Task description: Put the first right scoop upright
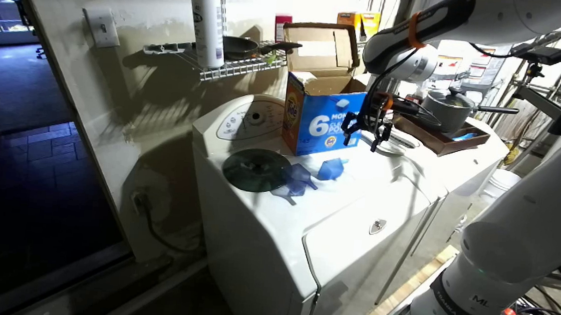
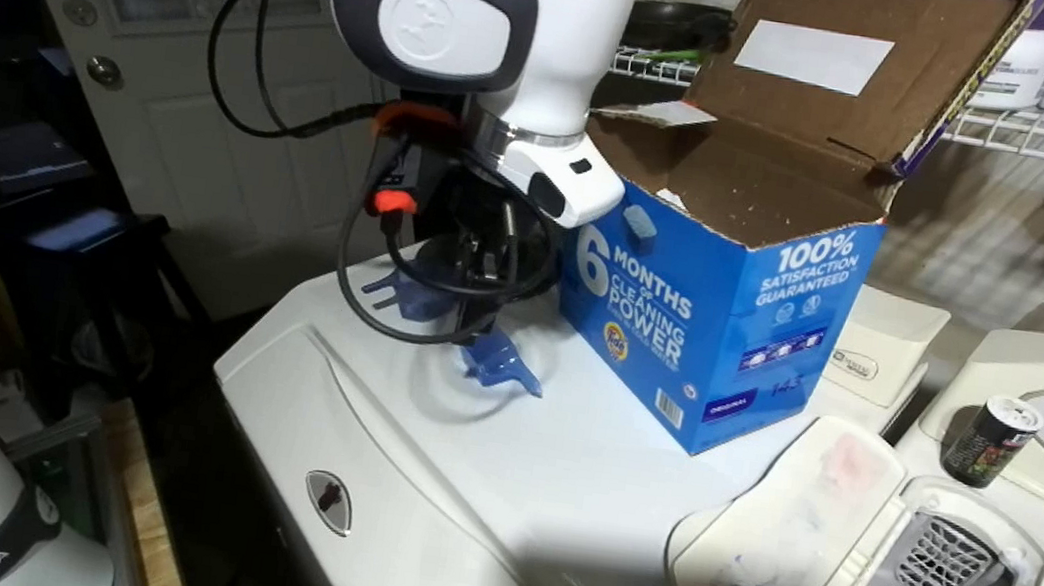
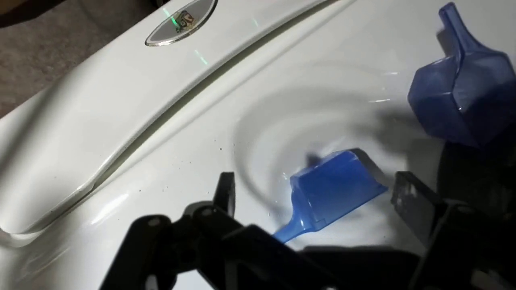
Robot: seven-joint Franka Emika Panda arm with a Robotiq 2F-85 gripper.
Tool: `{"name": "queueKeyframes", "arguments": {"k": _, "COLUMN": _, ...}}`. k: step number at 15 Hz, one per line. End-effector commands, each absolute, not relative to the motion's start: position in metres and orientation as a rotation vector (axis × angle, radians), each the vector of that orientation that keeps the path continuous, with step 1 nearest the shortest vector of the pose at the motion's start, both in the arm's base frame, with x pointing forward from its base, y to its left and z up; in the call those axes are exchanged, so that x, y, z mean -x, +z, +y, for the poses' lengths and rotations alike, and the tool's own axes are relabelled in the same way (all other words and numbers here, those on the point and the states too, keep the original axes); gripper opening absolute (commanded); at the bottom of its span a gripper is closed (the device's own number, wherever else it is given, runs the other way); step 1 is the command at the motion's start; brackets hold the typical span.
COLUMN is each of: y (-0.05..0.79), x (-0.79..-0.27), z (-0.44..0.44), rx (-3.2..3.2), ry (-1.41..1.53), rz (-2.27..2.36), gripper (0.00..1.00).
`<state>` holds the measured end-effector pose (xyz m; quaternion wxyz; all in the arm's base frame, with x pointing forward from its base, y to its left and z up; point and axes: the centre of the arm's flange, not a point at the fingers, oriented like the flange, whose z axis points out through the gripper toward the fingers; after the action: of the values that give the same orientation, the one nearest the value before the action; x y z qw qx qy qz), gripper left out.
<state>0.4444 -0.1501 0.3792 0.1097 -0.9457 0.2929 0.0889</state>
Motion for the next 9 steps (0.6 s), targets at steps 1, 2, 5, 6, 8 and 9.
{"name": "queueKeyframes", "arguments": {"k": 1, "y": 0.370, "x": -0.477, "z": -0.147, "rx": 2.823, "ry": 0.317, "rz": 1.006, "gripper": 1.00}}
{"name": "queueKeyframes", "arguments": {"k": 2, "y": 0.365, "x": -0.481, "z": -0.146, "rx": 2.831, "ry": 0.334, "rz": 1.025, "gripper": 1.00}}
{"name": "queueKeyframes", "arguments": {"k": 5, "y": 0.352, "x": -0.490, "z": -0.144, "rx": 2.863, "ry": 0.378, "rz": 1.086, "gripper": 1.00}}
{"name": "queueKeyframes", "arguments": {"k": 6, "y": 0.348, "x": -0.492, "z": -0.145, "rx": 2.871, "ry": 0.391, "rz": 1.095, "gripper": 1.00}}
{"name": "queueKeyframes", "arguments": {"k": 8, "y": 0.339, "x": -0.496, "z": -0.144, "rx": 2.895, "ry": 0.406, "rz": 1.099, "gripper": 1.00}}
{"name": "queueKeyframes", "arguments": {"k": 9, "y": 0.335, "x": -0.498, "z": -0.144, "rx": 2.904, "ry": 0.395, "rz": 1.095, "gripper": 1.00}}
